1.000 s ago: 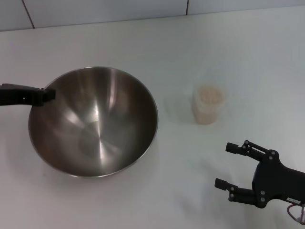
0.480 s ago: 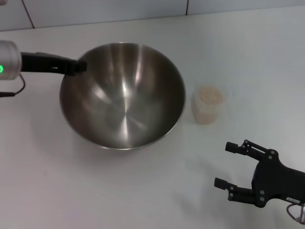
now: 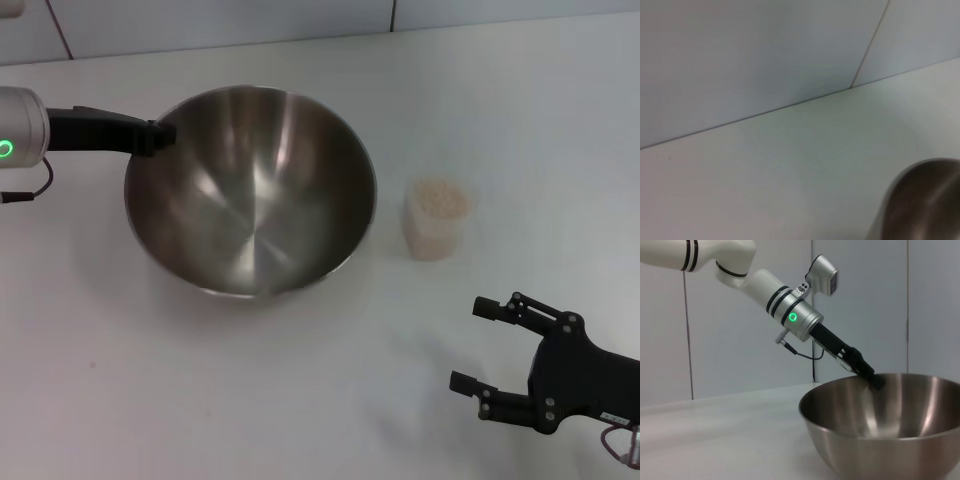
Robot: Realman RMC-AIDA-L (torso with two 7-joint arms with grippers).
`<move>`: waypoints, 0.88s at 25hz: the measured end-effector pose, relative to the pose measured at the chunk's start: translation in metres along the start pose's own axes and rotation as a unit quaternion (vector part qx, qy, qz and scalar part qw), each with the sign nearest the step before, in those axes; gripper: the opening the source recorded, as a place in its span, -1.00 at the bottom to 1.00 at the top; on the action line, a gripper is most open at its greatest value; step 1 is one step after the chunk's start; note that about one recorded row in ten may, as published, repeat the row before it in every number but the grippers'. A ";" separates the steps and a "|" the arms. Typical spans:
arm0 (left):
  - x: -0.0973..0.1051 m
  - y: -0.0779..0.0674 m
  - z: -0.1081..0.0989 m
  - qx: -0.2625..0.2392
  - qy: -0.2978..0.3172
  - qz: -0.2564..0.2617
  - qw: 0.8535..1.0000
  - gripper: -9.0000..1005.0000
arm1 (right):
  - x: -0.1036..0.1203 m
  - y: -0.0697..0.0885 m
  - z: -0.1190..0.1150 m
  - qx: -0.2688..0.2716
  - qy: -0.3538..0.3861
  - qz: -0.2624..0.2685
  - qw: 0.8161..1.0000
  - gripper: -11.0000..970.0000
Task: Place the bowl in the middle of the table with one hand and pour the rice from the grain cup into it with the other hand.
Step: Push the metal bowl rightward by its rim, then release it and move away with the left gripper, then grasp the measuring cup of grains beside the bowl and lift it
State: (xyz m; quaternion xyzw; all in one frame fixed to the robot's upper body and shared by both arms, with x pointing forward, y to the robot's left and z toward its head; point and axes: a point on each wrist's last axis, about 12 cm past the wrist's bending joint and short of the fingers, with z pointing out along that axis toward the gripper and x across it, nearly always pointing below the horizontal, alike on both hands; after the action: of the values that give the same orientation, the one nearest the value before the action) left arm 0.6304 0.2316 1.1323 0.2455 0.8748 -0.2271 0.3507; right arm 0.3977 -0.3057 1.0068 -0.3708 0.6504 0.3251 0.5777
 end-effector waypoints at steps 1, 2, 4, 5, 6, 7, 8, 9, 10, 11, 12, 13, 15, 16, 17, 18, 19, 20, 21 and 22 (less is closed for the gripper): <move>0.000 0.000 0.000 0.000 0.000 0.000 1.000 -0.87 | 0.000 0.000 0.000 0.000 0.000 0.000 1.000 0.72; 0.000 0.000 0.000 -0.001 0.000 0.000 1.000 -0.87 | 0.000 0.000 0.000 0.000 0.000 0.000 1.000 0.72; 0.000 0.000 -0.001 0.000 0.000 0.006 1.000 -0.87 | 0.000 0.000 0.000 0.000 0.000 0.000 1.000 0.72; 0.000 0.000 -0.002 0.004 0.001 0.011 1.000 -0.82 | 0.000 0.000 0.000 0.002 -0.001 0.000 1.000 0.72; -0.001 -0.002 -0.004 0.008 0.002 0.018 1.000 -0.76 | 0.000 -0.001 0.000 0.006 -0.002 0.002 1.000 0.72; -0.002 -0.003 -0.006 0.013 0.003 0.026 1.000 -0.70 | 0.000 -0.002 -0.001 0.013 -0.003 0.004 1.000 0.72; -0.003 -0.005 -0.010 0.018 0.004 0.037 0.999 -0.65 | -0.001 -0.003 -0.002 0.022 -0.006 0.006 1.000 0.72; -0.005 -0.007 -0.016 0.023 0.002 0.050 0.998 -0.59 | 0.000 -0.004 -0.003 0.034 -0.009 0.008 0.999 0.72; -0.005 -0.009 -0.023 0.027 0.000 0.067 0.997 -0.54 | 0.000 -0.006 -0.005 0.052 -0.012 0.013 0.998 0.72; -0.006 -0.011 -0.032 0.031 -0.006 0.088 0.996 -0.45 | 0.000 -0.007 -0.007 0.067 -0.015 0.018 0.997 0.72; -0.004 -0.016 -0.044 0.041 -0.013 0.120 0.992 -0.36 | 0.001 -0.009 -0.009 0.087 -0.017 0.024 0.996 0.72; -0.004 -0.018 -0.049 0.047 -0.018 0.132 0.990 -0.28 | 0.002 -0.011 -0.011 0.106 -0.018 0.031 0.994 0.72; -0.001 -0.024 -0.062 0.056 -0.031 0.162 0.985 -0.10 | 0.005 -0.015 -0.015 0.153 -0.020 0.044 0.987 0.72; 0.006 -0.030 -0.079 0.072 -0.057 0.196 0.976 -0.02 | 0.007 -0.017 -0.016 0.176 -0.018 0.050 0.983 0.72; 0.010 -0.032 -0.085 0.079 -0.067 0.207 0.973 0.06 | 0.009 -0.019 -0.018 0.201 -0.017 0.055 0.978 0.72; 0.016 -0.034 -0.093 0.087 -0.078 0.220 0.968 0.15 | 0.011 -0.022 -0.019 0.220 -0.014 0.060 0.973 0.72; 0.016 -0.034 -0.093 0.087 -0.078 0.220 0.968 0.23 | 0.013 -0.025 -0.019 0.239 -0.011 0.065 0.969 0.72; 0.026 -0.037 -0.099 0.106 -0.083 0.238 0.962 0.32 | 0.014 -0.029 -0.018 0.255 -0.008 0.070 0.964 0.72; 0.035 -0.039 -0.103 0.125 -0.075 0.250 0.957 0.33 | 0.016 -0.032 -0.017 0.267 -0.007 0.075 0.961 0.72; 0.039 -0.039 -0.104 0.131 -0.072 0.252 0.956 0.34 | 0.016 -0.036 -0.014 0.279 -0.007 0.080 0.957 0.72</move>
State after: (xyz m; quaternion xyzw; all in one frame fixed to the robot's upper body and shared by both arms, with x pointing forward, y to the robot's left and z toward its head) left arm 0.5306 0.2707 1.1806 0.4844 0.7196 -0.2616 0.4233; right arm 0.4207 -0.3384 0.9928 -0.1398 0.7389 0.1784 0.6346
